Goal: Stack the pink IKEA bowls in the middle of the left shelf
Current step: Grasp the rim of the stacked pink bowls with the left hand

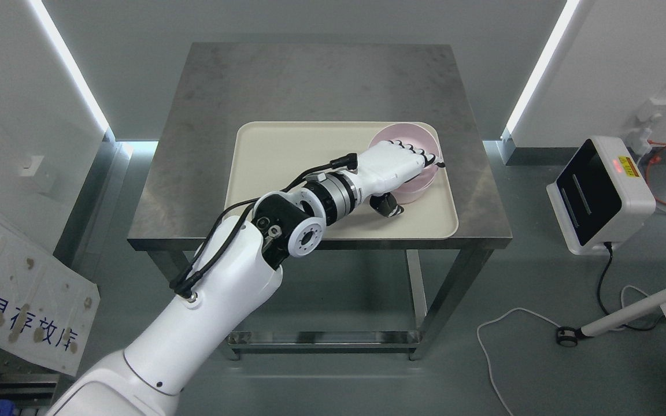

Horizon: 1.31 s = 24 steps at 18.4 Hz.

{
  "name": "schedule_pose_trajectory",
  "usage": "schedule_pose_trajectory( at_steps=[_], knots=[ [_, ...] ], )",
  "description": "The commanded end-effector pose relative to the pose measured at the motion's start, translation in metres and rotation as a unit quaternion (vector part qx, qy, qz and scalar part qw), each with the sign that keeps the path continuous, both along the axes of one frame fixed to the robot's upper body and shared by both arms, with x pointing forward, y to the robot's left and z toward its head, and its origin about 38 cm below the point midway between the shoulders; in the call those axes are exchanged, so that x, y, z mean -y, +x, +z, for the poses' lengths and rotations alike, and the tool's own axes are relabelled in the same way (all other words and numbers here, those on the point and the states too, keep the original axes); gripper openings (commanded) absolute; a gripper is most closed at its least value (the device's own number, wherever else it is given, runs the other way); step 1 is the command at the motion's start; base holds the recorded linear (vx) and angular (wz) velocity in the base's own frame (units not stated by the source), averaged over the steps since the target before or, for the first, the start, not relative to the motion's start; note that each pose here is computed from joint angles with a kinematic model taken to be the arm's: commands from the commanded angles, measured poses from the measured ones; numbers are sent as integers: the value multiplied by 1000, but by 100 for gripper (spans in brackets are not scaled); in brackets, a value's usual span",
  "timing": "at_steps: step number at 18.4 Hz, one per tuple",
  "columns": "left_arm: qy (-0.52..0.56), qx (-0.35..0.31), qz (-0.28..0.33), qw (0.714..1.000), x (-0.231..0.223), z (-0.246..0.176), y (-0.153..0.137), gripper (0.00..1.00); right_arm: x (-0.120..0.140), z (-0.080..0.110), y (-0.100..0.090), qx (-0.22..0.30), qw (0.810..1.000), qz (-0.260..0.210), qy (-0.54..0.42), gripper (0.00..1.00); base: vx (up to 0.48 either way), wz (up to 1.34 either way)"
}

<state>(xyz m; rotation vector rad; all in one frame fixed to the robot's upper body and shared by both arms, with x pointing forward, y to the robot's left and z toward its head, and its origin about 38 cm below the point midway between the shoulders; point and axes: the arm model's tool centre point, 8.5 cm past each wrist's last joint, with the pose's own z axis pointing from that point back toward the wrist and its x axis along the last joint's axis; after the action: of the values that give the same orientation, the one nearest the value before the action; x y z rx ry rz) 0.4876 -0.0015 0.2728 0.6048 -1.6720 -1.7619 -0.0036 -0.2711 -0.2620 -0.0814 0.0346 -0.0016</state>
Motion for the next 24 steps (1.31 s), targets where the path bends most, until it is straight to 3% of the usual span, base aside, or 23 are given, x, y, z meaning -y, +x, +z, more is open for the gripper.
schedule_pose_trajectory(
  at_steps=[1,7,15,24],
  knots=[
    [15,-31,41,999,-17,-22,19,80,11,1,-7,2,1000,-5,-9,100,0,0],
    [5,-32,46,998,-22,-19,22,80,11,1,-7,3,1000,-5,-9,100,0,0],
    [-47,-15,59,997,-41,21,24,80,11,1,-7,3,1000,-6,-9,100,0,0],
    [3,-38,44,998,-25,1,16,73,11,1,-7,3,1000,-5,-9,100,0,0]
  ],
)
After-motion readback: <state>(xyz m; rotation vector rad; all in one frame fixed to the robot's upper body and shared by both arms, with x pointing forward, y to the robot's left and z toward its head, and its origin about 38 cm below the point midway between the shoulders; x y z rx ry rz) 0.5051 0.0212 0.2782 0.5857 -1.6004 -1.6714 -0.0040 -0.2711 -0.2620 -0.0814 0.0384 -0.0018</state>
